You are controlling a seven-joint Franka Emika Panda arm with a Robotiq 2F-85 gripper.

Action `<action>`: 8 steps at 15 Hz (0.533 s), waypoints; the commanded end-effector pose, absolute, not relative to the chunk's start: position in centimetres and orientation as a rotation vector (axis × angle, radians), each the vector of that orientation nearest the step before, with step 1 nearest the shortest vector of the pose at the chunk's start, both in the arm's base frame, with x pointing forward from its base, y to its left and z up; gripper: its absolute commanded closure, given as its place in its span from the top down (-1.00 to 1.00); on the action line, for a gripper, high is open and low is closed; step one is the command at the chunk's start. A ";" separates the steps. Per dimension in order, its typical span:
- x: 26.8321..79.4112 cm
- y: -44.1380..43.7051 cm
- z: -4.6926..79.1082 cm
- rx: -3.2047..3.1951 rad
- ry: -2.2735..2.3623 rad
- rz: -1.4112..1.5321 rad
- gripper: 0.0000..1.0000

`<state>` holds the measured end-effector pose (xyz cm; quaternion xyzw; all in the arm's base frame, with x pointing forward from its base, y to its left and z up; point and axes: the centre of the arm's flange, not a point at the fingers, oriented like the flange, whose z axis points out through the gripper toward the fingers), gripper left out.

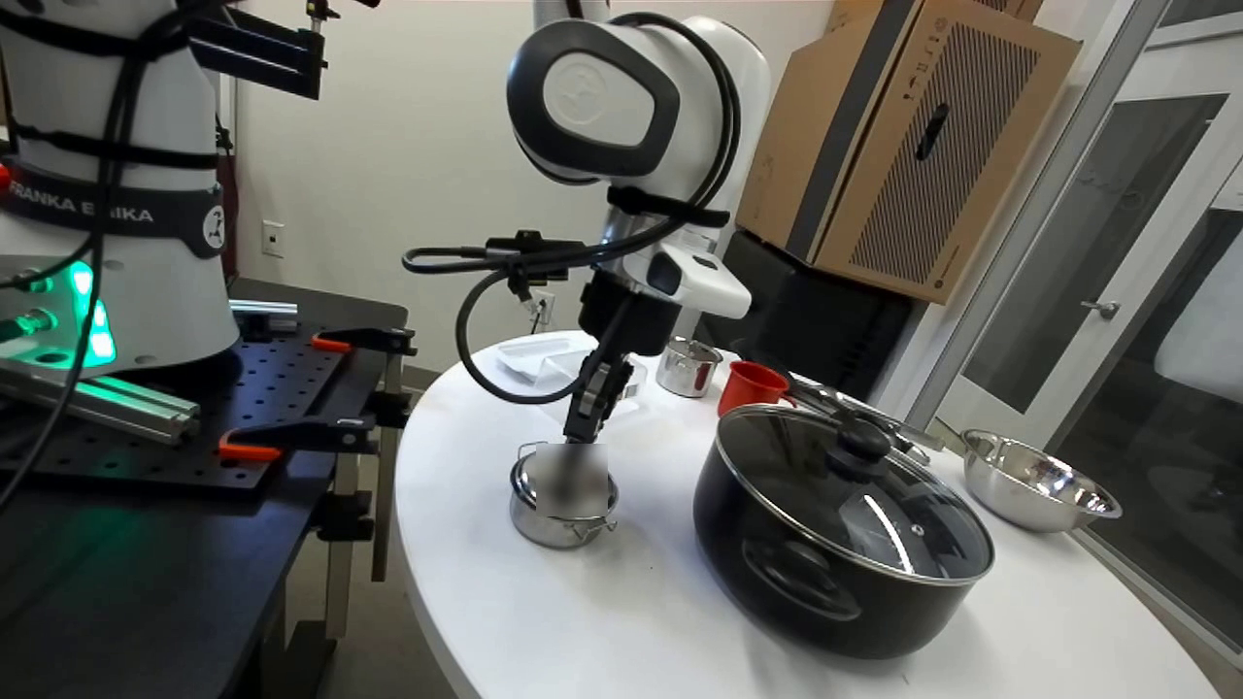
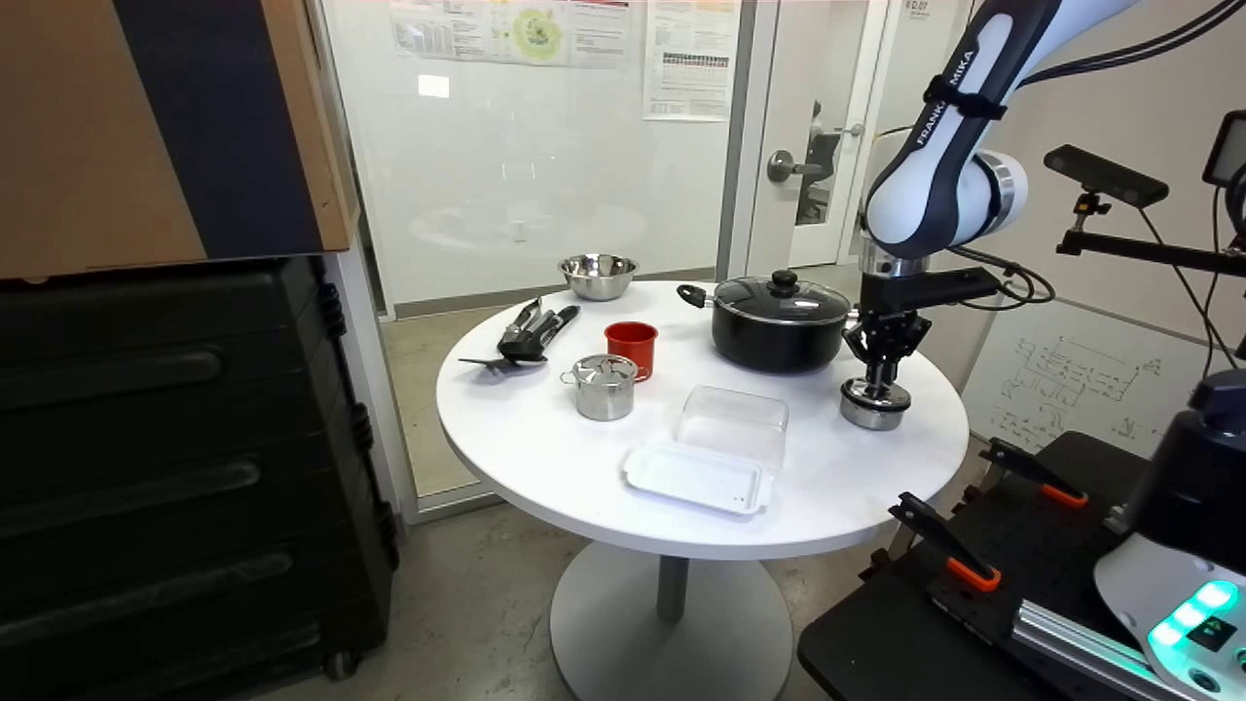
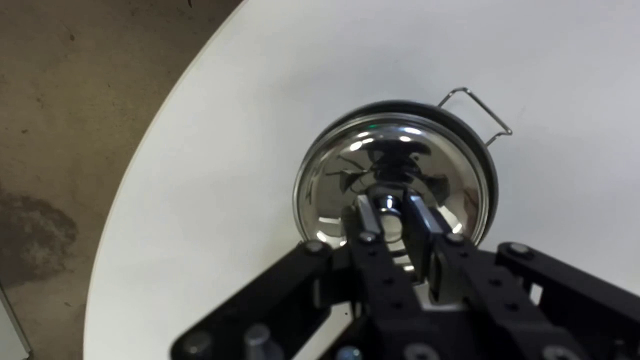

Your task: Pick the lid and put it on the small pot

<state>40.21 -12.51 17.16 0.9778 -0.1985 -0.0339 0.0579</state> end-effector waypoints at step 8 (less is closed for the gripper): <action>40.9 -11.1 16.2 2.949 -0.580 -0.154 -0.91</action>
